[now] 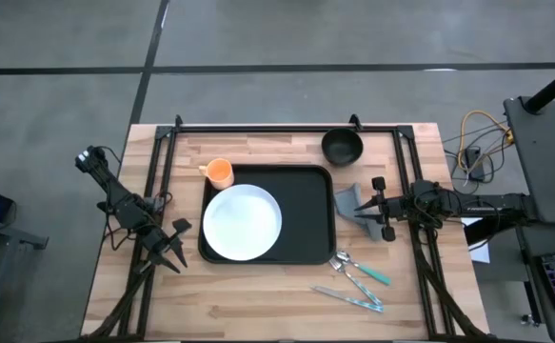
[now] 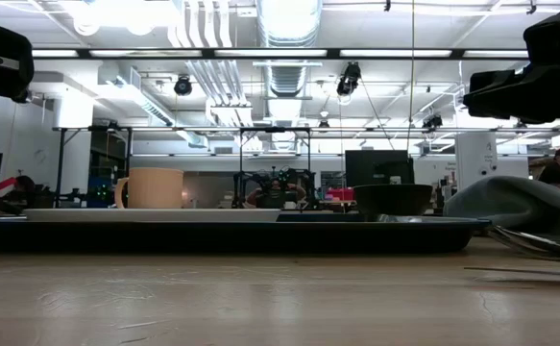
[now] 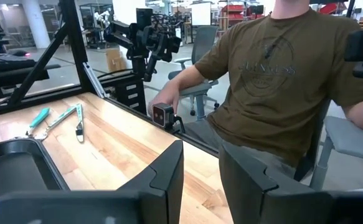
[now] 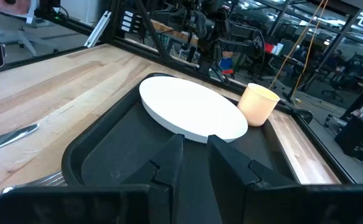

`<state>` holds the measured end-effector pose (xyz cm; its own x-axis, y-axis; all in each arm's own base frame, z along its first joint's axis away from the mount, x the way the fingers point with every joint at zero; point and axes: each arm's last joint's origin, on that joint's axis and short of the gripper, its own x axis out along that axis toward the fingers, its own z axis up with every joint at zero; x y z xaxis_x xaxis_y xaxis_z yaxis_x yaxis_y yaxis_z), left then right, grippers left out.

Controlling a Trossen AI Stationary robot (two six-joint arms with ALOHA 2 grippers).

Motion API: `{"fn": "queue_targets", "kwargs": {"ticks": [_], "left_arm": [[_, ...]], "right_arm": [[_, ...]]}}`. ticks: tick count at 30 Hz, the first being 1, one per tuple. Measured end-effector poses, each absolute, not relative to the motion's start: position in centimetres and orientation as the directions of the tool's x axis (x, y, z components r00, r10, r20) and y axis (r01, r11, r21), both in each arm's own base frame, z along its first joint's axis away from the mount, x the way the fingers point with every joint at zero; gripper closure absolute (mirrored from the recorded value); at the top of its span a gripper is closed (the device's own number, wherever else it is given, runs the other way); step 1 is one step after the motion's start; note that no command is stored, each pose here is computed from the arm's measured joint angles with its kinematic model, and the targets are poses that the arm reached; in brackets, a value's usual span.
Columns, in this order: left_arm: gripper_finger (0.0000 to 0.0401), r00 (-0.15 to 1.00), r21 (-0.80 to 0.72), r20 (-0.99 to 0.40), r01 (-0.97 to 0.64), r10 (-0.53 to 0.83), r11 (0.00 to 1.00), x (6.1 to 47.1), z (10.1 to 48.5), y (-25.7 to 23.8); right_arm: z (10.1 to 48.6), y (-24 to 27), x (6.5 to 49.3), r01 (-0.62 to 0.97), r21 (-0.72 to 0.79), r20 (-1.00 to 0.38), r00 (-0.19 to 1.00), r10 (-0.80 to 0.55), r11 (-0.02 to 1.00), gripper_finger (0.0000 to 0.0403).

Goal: Set up tray
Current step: Put the bowl on top of the plate in the serving tray

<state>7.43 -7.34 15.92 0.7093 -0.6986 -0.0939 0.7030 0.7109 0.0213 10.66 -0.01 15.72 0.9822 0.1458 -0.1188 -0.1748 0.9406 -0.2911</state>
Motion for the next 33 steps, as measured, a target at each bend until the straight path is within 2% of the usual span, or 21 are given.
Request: {"fn": "queue_targets", "kwargs": {"ticks": [19,22,29,33], "left_arm": [[0.0317,0.709,0.021,-0.092,0.703,-0.699,0.71,7.4,15.9,-7.4],[0.0317,0.709,0.021,-0.092,0.703,-0.699,0.71,7.4,15.9,-7.4],[0.0317,0.709,0.021,-0.092,0.704,-0.7,0.71,7.4,15.9,-7.4],[0.0317,0.709,0.02,-0.092,0.704,-0.7,0.71,7.4,15.9,-7.4]], "right_arm": [[16.0,0.0,10.7,-0.166,-0.3,-0.088,0.985,0.146,0.939,0.0339],[16.7,0.0,10.7,-0.15,-0.267,-0.018,0.988,0.151,0.952,0.0339],[19.3,0.0,10.4,-0.109,-0.183,0.248,0.957,0.153,0.977,0.0339],[21.3,0.1,9.7,-0.054,-0.237,0.451,0.878,0.159,0.97,0.0339]]}}
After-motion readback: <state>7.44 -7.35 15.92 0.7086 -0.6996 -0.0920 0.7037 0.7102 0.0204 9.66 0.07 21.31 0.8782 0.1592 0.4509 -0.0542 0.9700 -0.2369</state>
